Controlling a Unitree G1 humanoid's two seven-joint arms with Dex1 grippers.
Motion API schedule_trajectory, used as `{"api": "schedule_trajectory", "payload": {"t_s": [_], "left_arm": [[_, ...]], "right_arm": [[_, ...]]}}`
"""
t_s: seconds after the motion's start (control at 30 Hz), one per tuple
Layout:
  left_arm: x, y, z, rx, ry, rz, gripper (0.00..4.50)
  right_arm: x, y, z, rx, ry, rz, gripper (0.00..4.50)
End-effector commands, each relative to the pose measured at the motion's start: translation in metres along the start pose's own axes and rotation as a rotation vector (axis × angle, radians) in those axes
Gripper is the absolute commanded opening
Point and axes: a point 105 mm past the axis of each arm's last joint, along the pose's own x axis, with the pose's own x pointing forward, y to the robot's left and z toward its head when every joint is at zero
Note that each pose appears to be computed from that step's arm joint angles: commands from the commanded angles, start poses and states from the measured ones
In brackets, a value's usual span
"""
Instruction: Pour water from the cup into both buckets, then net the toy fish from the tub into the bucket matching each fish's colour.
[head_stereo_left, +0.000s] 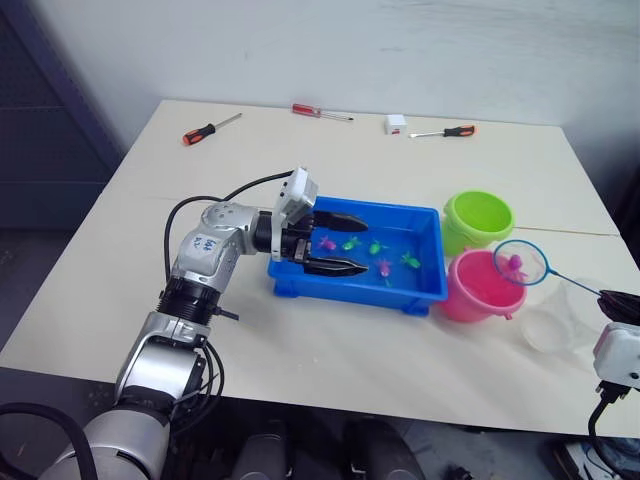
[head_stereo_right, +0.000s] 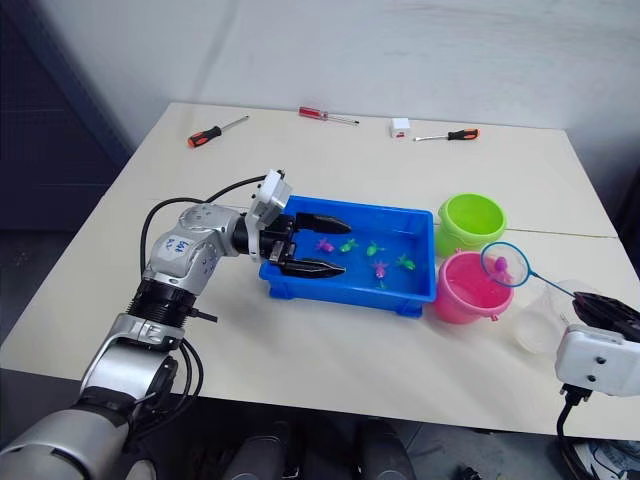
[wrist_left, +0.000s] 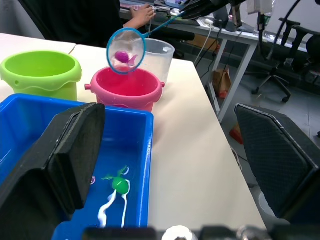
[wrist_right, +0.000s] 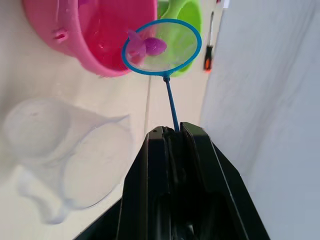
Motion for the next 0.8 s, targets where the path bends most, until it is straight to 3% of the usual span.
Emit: {"api": "schedule_trajectory", "payload": {"t_s": [0.03, 0.2, 0.33, 0.43, 0.6, 0.8], "left_arm": [[-0.002, 0.003, 0.012, 0.048, -0.009, 0.008, 4.45], [-0.008, 0.003, 0.011, 0.047, -0.003, 0.027, 4.45], [-0.013, 0.003, 0.004, 0.054, 0.034, 0.048, 4.45], [-0.021, 0.008, -0.007, 0.054, 0.083, 0.107, 4.45], [-0.031, 0.006, -0.019, 0.063, 0.14, 0.153, 4.45], [-0.043, -0.006, -0.02, 0.056, 0.167, 0.183, 4.45]], "right_arm": [[0.002, 0.005, 0.005, -0.069, -0.038, 0.025, 0.0], [0.003, -0.012, -0.005, -0.056, -0.019, -0.054, 0.0], [0.01, -0.024, 0.002, 0.05, -0.068, -0.116, 0.0], [0.023, -0.037, 0.023, 0.152, -0.188, -0.155, 0.0], [0.054, -0.025, 0.062, 0.202, -0.337, -0.032, 0.0], [0.091, -0.015, 0.071, 0.16, -0.349, 0.055, 0.0]]}}
